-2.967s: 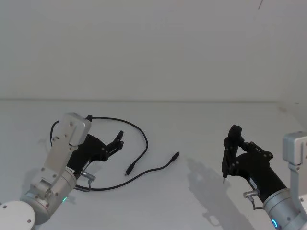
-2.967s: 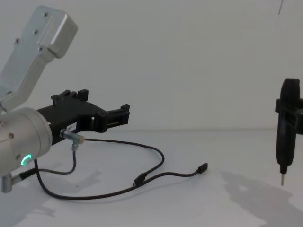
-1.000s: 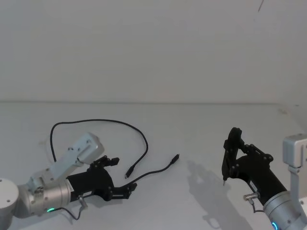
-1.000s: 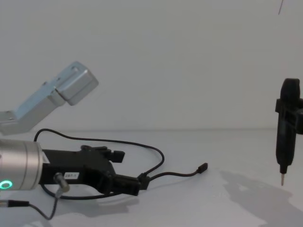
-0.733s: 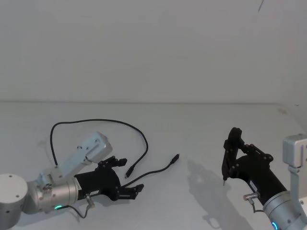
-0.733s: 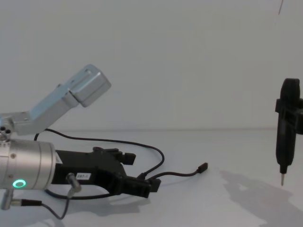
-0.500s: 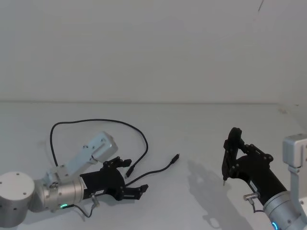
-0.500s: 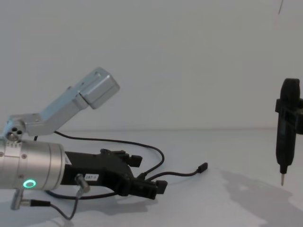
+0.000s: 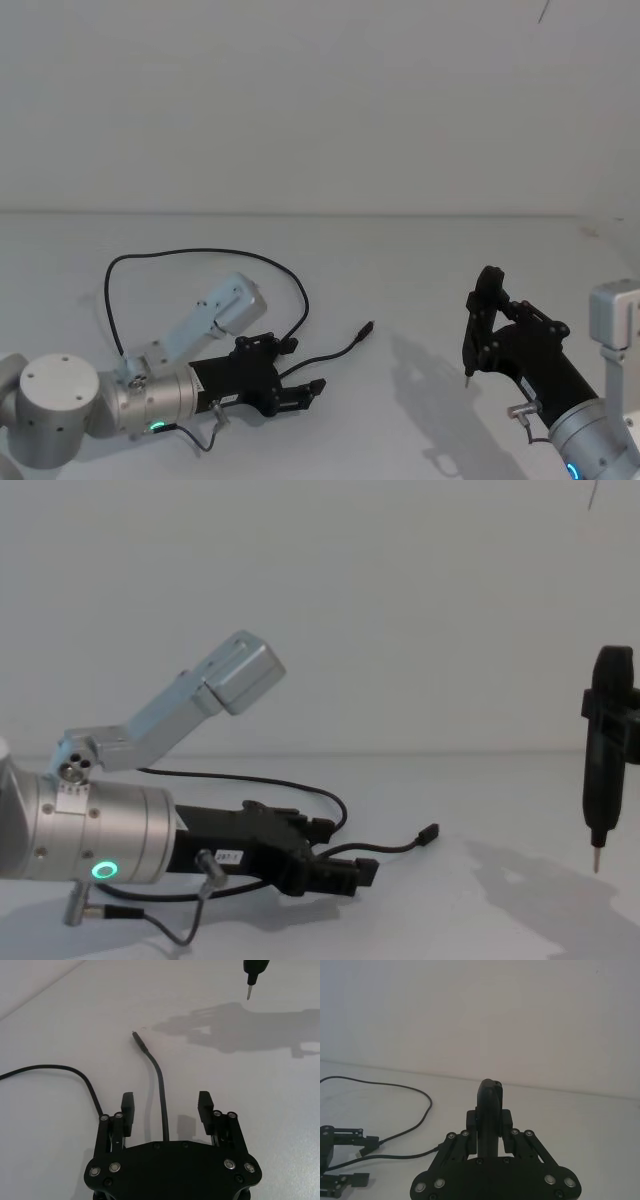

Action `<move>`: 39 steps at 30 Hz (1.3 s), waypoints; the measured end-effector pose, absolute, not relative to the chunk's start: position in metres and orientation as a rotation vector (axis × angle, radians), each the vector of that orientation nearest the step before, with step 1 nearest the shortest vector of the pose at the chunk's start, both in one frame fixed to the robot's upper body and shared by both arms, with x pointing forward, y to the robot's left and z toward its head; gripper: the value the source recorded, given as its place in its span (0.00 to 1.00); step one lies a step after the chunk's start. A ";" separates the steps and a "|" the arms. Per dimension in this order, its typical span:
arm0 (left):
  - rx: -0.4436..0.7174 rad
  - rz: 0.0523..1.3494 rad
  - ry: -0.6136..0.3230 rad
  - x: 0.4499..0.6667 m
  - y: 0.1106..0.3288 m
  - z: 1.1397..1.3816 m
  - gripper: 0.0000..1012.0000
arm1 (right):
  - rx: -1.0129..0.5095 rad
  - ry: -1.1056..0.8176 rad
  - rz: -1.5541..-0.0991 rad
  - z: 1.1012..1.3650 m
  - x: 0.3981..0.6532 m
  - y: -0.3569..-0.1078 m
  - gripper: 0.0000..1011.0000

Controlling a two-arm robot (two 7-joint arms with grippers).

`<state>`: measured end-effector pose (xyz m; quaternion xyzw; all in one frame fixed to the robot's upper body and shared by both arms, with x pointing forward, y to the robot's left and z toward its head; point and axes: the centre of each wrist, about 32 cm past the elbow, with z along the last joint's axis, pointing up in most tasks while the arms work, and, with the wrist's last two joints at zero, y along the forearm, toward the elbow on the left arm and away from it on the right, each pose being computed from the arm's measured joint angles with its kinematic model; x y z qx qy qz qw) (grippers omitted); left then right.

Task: Pick up the data cable with the one hand.

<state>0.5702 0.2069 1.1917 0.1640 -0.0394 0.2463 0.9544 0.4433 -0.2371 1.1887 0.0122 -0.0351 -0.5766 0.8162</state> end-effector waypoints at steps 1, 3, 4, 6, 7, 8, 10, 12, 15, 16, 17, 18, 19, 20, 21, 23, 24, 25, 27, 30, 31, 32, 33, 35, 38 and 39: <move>0.333 0.499 -0.079 0.570 0.206 1.192 0.78 | 0.026 -0.075 -1.230 1.189 0.443 -0.237 0.28; 0.330 0.496 -0.077 0.571 0.203 1.191 0.73 | 0.026 -0.075 -1.229 1.189 0.443 -0.237 0.28; 0.330 0.495 -0.076 0.571 0.202 1.191 0.66 | 0.026 -0.075 -1.229 1.189 0.443 -0.237 0.28; 0.330 0.494 -0.075 0.571 0.201 1.191 0.63 | 0.026 -0.075 -1.229 1.189 0.443 -0.237 0.28; 0.330 0.493 -0.075 0.571 0.201 1.190 0.57 | 0.026 -0.075 -1.229 1.189 0.443 -0.237 0.28; 0.330 0.493 -0.074 0.571 0.200 1.190 0.57 | 0.026 -0.075 -1.229 1.189 0.443 -0.237 0.28; 0.331 0.493 -0.072 0.571 0.198 1.190 0.50 | 0.026 -0.075 -1.229 1.189 0.443 -0.237 0.28; 0.332 0.494 -0.070 0.571 0.197 1.190 0.42 | 0.026 -0.075 -1.229 1.189 0.443 -0.237 0.28; 0.335 0.496 -0.069 0.571 0.196 1.189 0.33 | 0.026 -0.075 -1.229 1.189 0.443 -0.237 0.28; 0.336 0.497 -0.069 0.571 0.196 1.189 0.33 | 0.026 -0.075 -1.229 1.189 0.443 -0.237 0.28; 0.337 0.499 -0.068 0.570 0.195 1.189 0.27 | 0.026 -0.075 -1.229 1.189 0.443 -0.237 0.28; 0.337 0.500 -0.068 0.570 0.195 1.189 0.25 | 0.026 -0.075 -1.229 1.189 0.443 -0.237 0.28; 0.338 0.500 -0.068 0.570 0.195 1.188 0.21 | 0.026 -0.075 -1.229 1.189 0.443 -0.237 0.28; 0.338 0.501 -0.068 0.570 0.194 1.188 0.19 | 0.026 -0.075 -1.230 1.189 0.443 -0.237 0.28; 0.338 0.502 -0.068 0.569 0.194 1.188 0.15 | 0.026 -0.075 -1.229 1.189 0.443 -0.237 0.28; 0.337 0.506 -0.070 0.568 0.193 1.188 0.10 | 0.026 -0.075 -1.229 1.189 0.443 -0.237 0.28; 0.336 0.507 -0.070 0.568 0.193 1.189 0.07 | 0.026 -0.075 -1.229 1.189 0.443 -0.237 0.28; 0.335 0.508 -0.072 0.568 0.193 1.189 0.05 | 0.026 -0.075 -1.229 1.189 0.443 -0.237 0.28; 0.331 0.512 -0.075 0.567 0.192 1.190 0.04 | 0.026 -0.075 -1.230 1.189 0.443 -0.237 0.28; 0.325 0.516 -0.082 0.566 0.192 1.192 0.04 | 0.026 -0.075 -1.229 1.189 0.443 -0.237 0.28; 0.320 0.518 -0.088 0.565 0.193 1.194 0.04 | 0.026 -0.075 -1.229 1.189 0.443 -0.237 0.28; 0.318 0.520 -0.091 0.565 0.193 1.195 0.04 | 0.026 -0.075 -1.229 1.189 0.443 -0.237 0.28; 0.313 0.523 -0.098 0.564 0.194 1.198 0.04 | 0.026 -0.075 -1.229 1.189 0.443 -0.237 0.28; 0.306 0.528 -0.108 0.562 0.198 1.202 0.04 | 0.026 -0.075 -1.229 1.189 0.443 -0.237 0.28; 0.301 0.533 -0.113 0.559 0.201 1.205 0.04 | 0.026 -0.075 -1.229 1.189 0.443 -0.237 0.28; 0.299 0.534 -0.115 0.558 0.203 1.206 0.04 | 0.026 -0.075 -1.229 1.189 0.443 -0.237 0.28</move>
